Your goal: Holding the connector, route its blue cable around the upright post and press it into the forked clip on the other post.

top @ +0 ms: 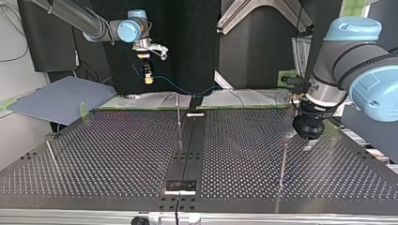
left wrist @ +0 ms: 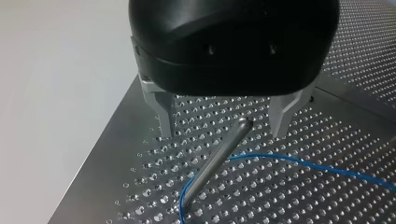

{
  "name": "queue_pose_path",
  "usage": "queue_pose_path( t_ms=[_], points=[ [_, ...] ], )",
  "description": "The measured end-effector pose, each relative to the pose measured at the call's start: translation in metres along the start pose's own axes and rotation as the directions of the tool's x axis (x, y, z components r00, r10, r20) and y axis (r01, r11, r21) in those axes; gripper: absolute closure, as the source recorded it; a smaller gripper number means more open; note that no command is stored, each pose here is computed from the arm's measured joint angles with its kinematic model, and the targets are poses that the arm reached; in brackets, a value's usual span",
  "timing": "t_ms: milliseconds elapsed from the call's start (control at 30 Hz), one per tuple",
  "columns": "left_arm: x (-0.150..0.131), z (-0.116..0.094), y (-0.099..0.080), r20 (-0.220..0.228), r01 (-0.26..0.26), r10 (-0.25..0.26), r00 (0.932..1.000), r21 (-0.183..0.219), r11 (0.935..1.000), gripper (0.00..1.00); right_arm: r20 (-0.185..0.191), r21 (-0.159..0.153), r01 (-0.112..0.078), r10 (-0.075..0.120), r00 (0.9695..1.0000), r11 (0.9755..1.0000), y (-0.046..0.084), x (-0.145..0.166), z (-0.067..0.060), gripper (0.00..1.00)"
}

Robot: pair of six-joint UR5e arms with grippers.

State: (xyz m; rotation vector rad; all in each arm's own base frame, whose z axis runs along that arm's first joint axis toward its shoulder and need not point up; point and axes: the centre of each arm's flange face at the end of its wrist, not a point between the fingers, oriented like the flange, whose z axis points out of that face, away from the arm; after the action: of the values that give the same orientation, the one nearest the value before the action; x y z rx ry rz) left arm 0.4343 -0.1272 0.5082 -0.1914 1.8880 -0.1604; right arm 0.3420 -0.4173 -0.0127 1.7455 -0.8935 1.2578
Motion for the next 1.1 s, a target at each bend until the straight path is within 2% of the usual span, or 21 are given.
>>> queue_pose_path(
  t_ms=[400,800,1100],
  points=[
    [-0.0004,0.0001,0.0022,0.001,0.001,-0.001,1.0,-0.015,0.9999,0.0,-0.001,0.001,-0.005,0.005,1.0,1.0,-0.0001,0.0001,0.0001,1.0],
    [0.0008,-0.0031,0.0093,-0.007,0.006,-0.007,1.0,-0.094,0.9955,0.0,0.0,0.001,-0.01,0.01,1.0,1.0,0.0,0.0,0.0,1.0],
    [0.0004,-0.0041,0.0088,-0.004,0.001,-0.001,1.0,-0.101,0.9949,0.0,0.0,0.001,-0.01,0.01,1.0,1.0,-0.0001,0.0,0.0,1.0]
  ],
)
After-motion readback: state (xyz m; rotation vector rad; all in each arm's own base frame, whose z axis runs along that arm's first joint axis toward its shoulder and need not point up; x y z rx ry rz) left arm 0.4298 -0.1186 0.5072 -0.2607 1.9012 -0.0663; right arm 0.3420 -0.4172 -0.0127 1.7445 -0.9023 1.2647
